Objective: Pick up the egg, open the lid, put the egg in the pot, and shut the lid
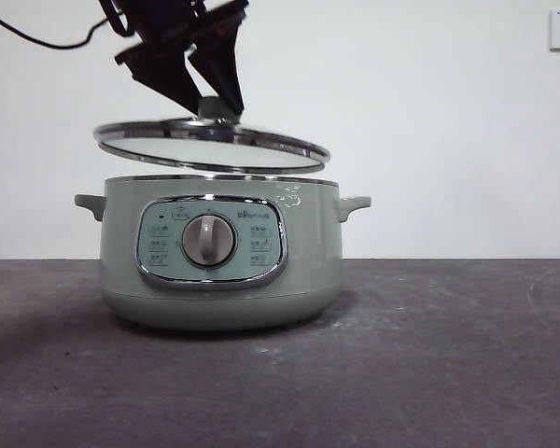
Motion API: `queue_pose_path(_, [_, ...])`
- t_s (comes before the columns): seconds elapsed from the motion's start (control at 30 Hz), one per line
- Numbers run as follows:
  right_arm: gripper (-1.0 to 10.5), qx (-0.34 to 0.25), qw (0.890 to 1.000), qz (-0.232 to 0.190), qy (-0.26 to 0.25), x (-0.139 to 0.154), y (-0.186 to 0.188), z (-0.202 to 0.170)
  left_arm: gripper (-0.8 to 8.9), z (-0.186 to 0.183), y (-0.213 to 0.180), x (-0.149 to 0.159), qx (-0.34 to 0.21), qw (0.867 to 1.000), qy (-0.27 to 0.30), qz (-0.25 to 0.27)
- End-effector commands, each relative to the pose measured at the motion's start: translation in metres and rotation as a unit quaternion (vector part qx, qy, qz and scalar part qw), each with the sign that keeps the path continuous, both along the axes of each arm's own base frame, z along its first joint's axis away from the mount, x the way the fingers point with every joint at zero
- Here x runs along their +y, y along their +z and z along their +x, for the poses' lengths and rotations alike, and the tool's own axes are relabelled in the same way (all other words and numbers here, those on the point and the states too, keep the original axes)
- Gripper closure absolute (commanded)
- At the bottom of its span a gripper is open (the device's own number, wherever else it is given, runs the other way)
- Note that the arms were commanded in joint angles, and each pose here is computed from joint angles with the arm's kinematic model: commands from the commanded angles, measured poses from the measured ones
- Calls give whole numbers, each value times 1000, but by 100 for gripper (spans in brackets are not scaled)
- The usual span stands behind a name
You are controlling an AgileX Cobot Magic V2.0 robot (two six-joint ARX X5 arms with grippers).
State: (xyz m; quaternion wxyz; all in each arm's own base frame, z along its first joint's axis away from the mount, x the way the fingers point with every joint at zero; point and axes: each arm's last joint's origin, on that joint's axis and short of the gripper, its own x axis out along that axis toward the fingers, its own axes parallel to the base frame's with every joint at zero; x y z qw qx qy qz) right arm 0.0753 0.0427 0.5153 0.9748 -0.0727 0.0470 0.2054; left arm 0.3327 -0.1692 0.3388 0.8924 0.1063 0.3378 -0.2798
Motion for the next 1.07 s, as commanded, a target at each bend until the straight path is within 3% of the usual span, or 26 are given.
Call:
queue_pose_path(0.03, [533,6,1000,1,-1,-1,-1,-1,822,5,7,-4,-30,999,-8,-12])
queue_pose_path(0.73, [533,9,1000,-5,-1,-1,-2,-1,822,15,-18,-18,4,1000,-20,-4])
queue_pose_path(1.07, [534,9,1000,-6,-1,-1,-2,-1,822,8,-26,-15,55,998,-20,19])
